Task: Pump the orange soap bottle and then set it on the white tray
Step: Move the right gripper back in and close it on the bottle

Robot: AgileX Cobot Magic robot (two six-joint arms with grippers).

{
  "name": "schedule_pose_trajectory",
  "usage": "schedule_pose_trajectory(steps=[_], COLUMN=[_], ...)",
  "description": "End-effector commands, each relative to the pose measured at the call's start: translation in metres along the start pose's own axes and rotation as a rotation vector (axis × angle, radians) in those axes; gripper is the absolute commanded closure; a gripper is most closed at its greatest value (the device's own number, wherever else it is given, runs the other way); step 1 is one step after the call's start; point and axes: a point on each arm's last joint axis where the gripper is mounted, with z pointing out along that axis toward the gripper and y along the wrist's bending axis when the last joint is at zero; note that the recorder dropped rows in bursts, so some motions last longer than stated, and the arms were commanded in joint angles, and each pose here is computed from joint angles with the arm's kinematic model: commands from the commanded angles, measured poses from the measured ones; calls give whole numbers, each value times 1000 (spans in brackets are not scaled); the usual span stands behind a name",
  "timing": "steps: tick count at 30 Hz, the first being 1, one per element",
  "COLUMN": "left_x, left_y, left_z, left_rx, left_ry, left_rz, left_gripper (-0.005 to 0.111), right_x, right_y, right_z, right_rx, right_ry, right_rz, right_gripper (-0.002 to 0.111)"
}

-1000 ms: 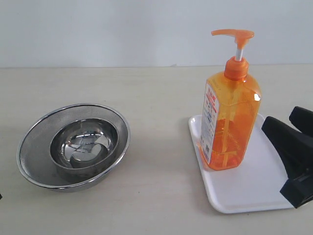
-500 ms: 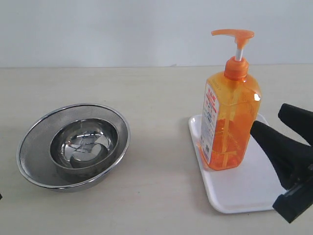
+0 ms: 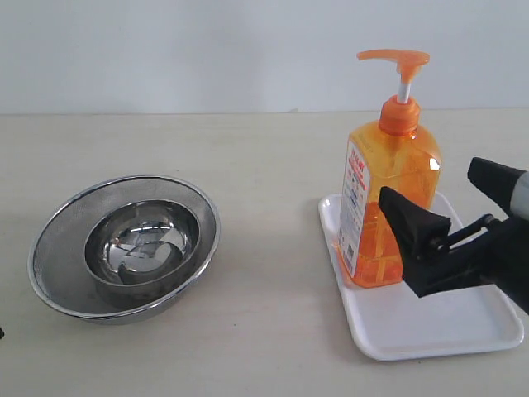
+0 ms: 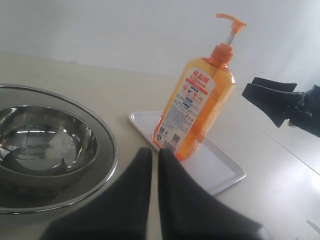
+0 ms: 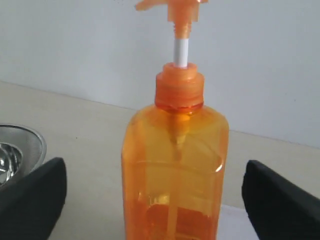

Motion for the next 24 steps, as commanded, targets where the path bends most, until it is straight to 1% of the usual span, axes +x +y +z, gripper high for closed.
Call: schedule_pose_trajectory(steps=[1, 3, 6, 14, 24], left_x=[2, 2, 2, 3, 3], left_y=[0, 0, 0, -1, -1], left_z=[0, 0, 0, 0, 0], left_rx=[5, 5, 8, 14, 14], left_ry=[6, 6, 10, 18, 18], left_rz=[4, 4, 9, 11, 11], left_gripper=[102, 102, 102, 102, 102], right_x=[12, 19, 35, 39, 43], right_y=[-1, -1, 2, 9, 7], right_z=[13, 17, 23, 48, 65], right_rx=[53, 61, 49, 52, 137], right_ry=[-34, -23, 54, 65, 70], right_rz=[39, 24, 58, 56, 64], right_gripper=[22, 22, 22, 22, 22])
